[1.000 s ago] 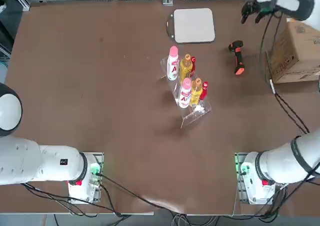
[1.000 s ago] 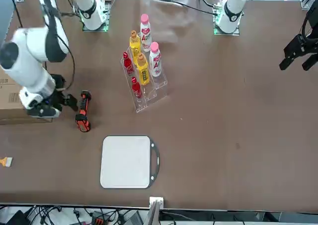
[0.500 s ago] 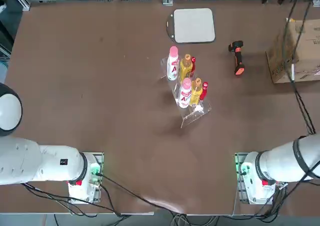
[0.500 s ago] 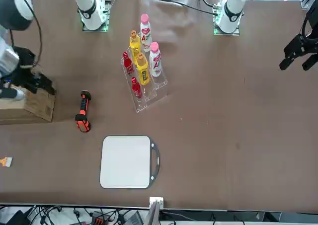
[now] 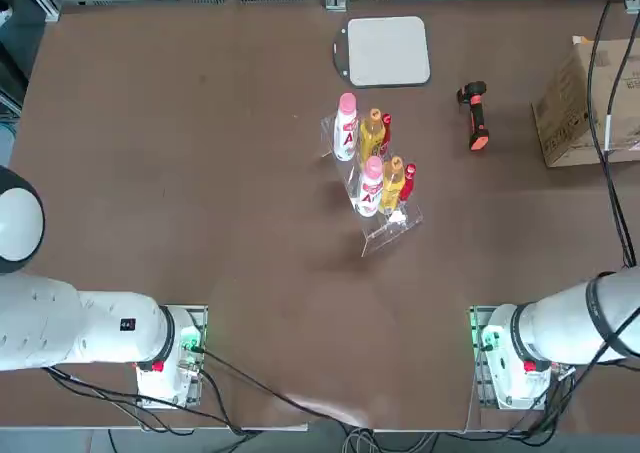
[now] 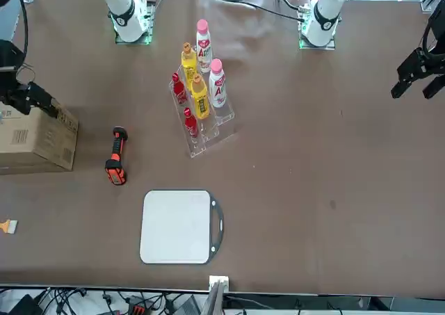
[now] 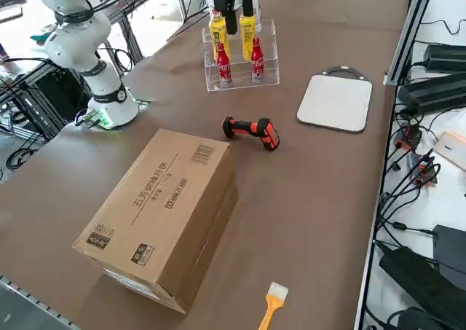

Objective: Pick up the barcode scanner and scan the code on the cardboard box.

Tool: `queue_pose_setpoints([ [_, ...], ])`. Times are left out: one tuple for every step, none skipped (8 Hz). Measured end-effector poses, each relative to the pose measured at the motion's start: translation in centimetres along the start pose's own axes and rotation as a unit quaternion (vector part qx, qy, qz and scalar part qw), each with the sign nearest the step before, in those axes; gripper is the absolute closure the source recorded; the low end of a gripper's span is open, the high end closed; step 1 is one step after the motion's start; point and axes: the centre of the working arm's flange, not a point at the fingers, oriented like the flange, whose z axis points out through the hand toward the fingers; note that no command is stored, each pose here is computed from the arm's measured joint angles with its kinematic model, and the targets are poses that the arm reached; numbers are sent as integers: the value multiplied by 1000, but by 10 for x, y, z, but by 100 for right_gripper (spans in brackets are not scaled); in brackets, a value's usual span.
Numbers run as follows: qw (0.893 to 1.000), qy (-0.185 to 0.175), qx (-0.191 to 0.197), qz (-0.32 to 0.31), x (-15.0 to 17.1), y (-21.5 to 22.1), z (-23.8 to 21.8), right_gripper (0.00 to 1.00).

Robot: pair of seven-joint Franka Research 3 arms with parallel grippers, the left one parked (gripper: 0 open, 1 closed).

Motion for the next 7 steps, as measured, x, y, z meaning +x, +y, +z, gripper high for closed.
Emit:
queue_pose_setpoints([
  [1000,-3,-1,-1,2,-1,4,0],
  [1000,-6,-1,-2,3,-2,7,0],
  [1000,-8,-1,-3,4,-2,10,0],
  [1000,-10,-2,-4,5,-4,12,0],
  [1000,-11,-2,-4,6,-4,13,0],
  [1000,-10,-2,-4,6,-4,13,0],
  [1000,-10,-2,-4,6,-4,13,0],
])
